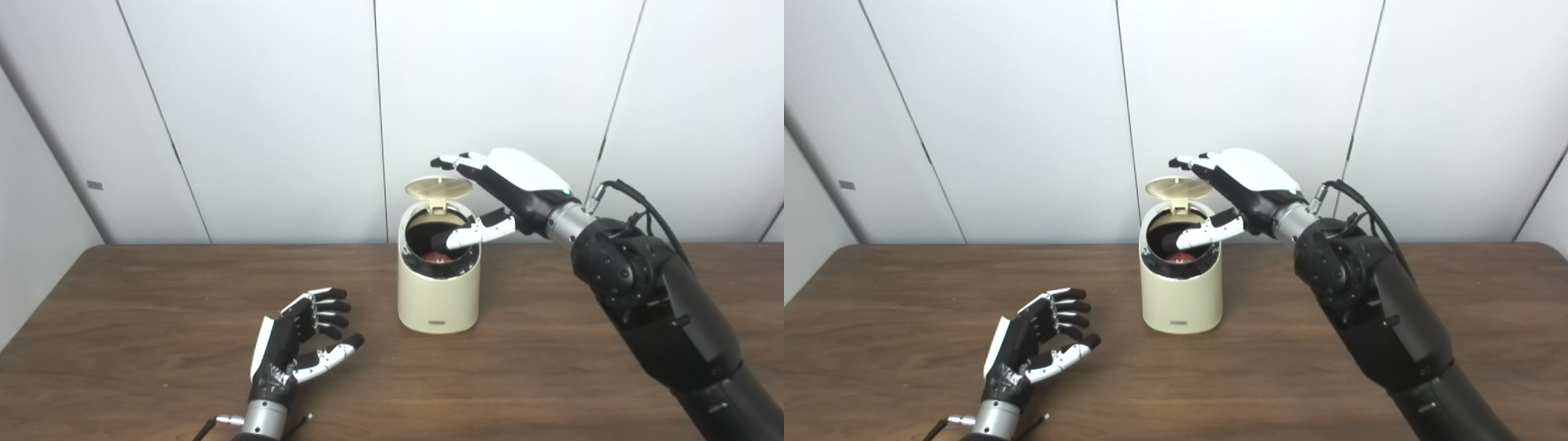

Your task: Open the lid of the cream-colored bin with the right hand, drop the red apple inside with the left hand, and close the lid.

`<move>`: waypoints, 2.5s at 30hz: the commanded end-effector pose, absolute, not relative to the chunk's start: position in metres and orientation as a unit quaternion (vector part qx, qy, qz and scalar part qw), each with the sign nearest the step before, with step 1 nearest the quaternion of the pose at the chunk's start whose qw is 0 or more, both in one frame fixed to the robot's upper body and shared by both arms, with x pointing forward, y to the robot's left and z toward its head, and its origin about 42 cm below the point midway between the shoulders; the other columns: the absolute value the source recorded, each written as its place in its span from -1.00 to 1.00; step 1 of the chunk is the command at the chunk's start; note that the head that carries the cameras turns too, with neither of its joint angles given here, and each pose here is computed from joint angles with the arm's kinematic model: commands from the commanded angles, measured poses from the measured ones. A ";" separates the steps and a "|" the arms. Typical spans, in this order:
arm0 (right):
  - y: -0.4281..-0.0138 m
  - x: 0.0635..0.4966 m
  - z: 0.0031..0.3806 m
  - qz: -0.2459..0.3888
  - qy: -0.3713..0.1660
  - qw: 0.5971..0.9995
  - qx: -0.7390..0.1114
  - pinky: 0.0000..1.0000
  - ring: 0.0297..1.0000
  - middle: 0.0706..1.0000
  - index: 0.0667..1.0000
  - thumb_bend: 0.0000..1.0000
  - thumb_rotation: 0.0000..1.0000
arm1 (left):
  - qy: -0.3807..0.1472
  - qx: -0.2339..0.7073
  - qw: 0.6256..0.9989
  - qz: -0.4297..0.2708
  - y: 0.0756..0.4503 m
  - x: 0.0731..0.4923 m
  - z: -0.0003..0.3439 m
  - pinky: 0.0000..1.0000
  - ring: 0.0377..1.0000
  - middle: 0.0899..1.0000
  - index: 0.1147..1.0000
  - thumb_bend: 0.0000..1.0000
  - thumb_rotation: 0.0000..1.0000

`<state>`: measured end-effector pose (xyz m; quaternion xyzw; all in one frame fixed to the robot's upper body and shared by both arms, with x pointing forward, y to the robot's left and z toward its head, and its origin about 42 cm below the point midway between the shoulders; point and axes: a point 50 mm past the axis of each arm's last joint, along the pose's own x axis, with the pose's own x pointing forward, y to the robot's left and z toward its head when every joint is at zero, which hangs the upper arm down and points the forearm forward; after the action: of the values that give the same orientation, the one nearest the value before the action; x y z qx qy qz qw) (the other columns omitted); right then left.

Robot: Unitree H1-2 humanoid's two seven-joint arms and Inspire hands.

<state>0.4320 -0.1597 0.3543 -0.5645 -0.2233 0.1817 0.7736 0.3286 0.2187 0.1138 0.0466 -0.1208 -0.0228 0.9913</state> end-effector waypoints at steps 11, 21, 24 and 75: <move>-0.171 0.415 0.368 0.174 -0.282 0.756 -0.565 0.73 0.91 0.70 0.69 0.46 0.26 | -0.082 0.042 0.995 -0.023 0.213 0.314 0.089 0.01 0.12 0.21 0.29 0.35 -1.00; -0.175 0.405 0.362 0.189 -0.276 0.754 -0.566 0.74 0.92 0.66 0.67 0.44 0.25 | -0.081 0.045 0.995 -0.022 0.213 0.315 0.089 0.01 0.12 0.21 0.30 0.35 -1.00; -0.176 0.403 0.361 0.191 -0.278 0.750 -0.569 0.61 0.90 0.63 0.65 0.46 0.27 | -0.080 0.044 0.996 -0.021 0.213 0.315 0.089 -0.01 0.12 0.20 0.29 0.35 -1.00; -0.162 0.388 0.308 0.266 -0.229 0.611 -0.709 0.88 0.88 0.53 0.52 0.52 0.41 | -0.077 0.042 0.996 -0.021 0.212 0.312 0.095 -0.03 0.11 0.20 0.28 0.34 -1.00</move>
<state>0.3867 -0.1560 0.3121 -0.6980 -0.2432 0.2520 0.6247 0.3270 0.2165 0.1139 0.0547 -0.1073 -0.0228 0.9925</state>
